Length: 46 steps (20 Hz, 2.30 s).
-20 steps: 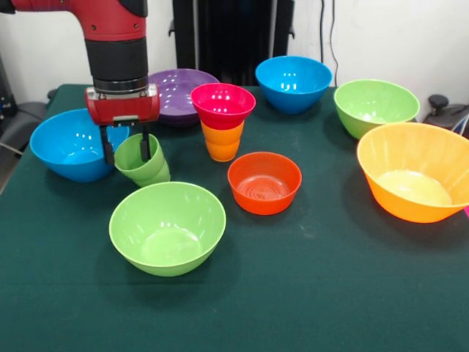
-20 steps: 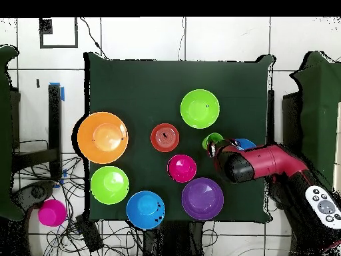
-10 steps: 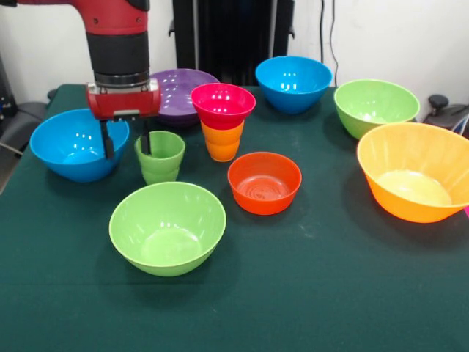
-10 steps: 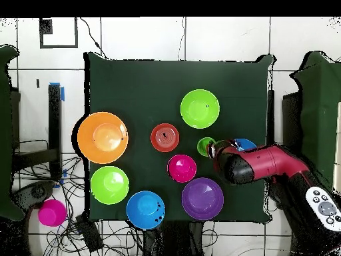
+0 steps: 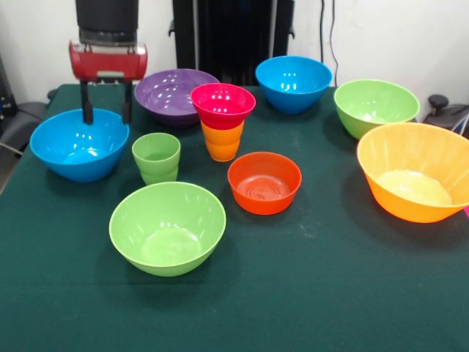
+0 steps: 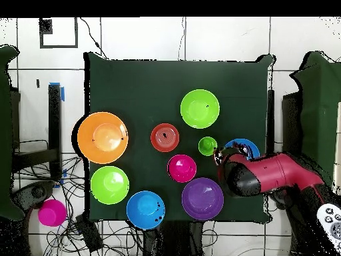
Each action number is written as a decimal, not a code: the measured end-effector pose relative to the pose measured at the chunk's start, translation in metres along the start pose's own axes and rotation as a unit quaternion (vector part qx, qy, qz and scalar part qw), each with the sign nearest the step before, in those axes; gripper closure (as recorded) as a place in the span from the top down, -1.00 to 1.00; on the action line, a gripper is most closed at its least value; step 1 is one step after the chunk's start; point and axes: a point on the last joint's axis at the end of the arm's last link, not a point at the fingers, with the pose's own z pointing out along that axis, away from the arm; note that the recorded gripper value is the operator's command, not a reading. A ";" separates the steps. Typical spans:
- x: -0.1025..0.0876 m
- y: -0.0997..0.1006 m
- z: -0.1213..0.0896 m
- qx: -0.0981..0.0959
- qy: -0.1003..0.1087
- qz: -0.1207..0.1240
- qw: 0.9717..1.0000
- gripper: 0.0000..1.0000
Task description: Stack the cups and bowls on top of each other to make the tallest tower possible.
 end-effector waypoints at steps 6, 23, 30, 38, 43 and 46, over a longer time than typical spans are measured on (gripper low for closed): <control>0.012 -0.002 -0.024 0.021 0.011 -0.011 1.000 1.00; 0.019 0.018 -0.017 0.006 0.023 -0.021 0.999 1.00; 0.026 0.028 -0.004 -0.014 0.029 -0.015 0.999 1.00; 0.031 0.037 0.009 -0.032 0.034 -0.009 0.999 1.00; 0.031 0.038 0.011 -0.035 0.035 -0.008 0.999 1.00; 0.030 0.040 0.017 -0.040 0.035 -0.006 0.999 1.00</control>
